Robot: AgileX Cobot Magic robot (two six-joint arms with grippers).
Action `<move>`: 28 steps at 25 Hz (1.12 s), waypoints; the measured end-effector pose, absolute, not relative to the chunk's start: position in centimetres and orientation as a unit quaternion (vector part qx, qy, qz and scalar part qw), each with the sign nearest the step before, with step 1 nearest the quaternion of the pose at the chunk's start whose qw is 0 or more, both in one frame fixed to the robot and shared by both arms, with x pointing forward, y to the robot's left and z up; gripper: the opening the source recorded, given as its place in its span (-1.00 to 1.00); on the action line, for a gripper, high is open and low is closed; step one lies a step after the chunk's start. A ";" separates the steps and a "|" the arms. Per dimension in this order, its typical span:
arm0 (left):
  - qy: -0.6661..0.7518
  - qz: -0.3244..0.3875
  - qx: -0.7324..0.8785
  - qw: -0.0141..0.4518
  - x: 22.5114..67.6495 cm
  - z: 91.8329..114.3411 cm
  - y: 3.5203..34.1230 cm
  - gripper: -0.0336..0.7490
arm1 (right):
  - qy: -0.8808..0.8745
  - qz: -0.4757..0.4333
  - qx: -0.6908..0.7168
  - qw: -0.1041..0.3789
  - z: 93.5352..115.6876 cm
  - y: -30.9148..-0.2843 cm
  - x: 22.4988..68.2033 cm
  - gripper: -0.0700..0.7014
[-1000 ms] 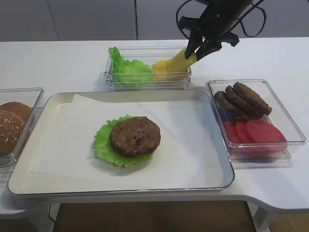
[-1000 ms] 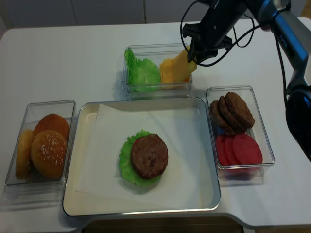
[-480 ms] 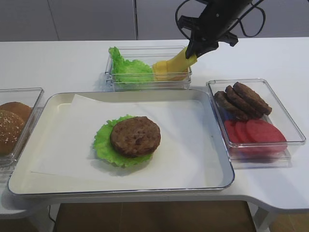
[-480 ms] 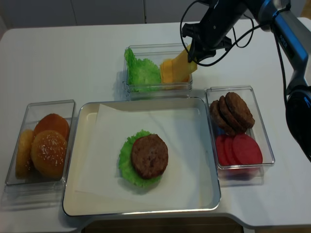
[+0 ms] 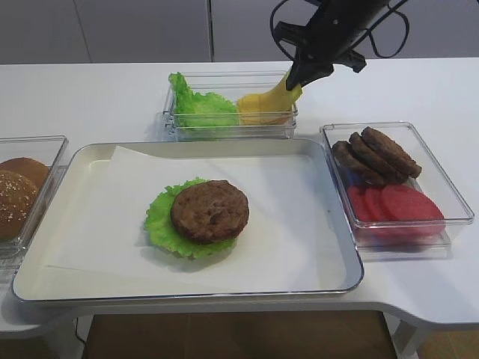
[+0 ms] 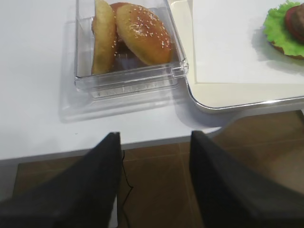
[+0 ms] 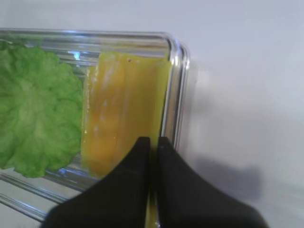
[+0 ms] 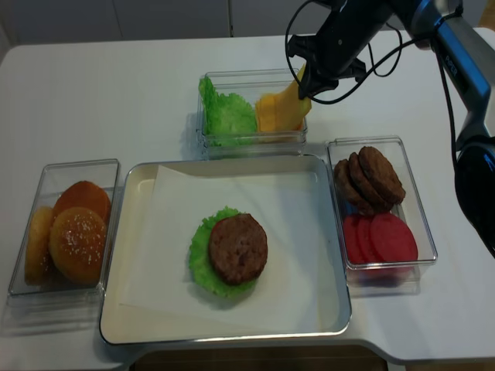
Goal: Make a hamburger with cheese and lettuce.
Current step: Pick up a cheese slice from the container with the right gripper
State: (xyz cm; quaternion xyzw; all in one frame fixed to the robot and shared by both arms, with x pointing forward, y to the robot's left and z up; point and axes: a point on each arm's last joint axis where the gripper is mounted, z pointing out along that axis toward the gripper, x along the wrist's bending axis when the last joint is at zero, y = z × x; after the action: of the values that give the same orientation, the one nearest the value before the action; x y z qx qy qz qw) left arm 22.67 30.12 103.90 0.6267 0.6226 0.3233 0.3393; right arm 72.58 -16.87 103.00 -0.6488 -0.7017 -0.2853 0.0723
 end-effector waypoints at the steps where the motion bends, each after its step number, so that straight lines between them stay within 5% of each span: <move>1: 0.623 0.323 0.627 0.339 22.7 103.9 30.1 -0.01 | -0.701 -0.286 -0.649 0.073 103.0 -16.9 72.6 -0.71; 28: 0.623 0.323 0.627 0.339 22.7 103.9 30.1 -0.01 | -0.700 -0.314 -0.638 0.068 105.1 -16.6 72.7 -0.71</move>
State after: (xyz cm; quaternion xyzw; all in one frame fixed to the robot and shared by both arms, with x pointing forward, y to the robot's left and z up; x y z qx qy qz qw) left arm 22.67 30.12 103.90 0.6267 0.6226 0.3233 0.3393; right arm 72.68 -16.62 105.11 -0.6376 -0.7004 -0.3136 0.0679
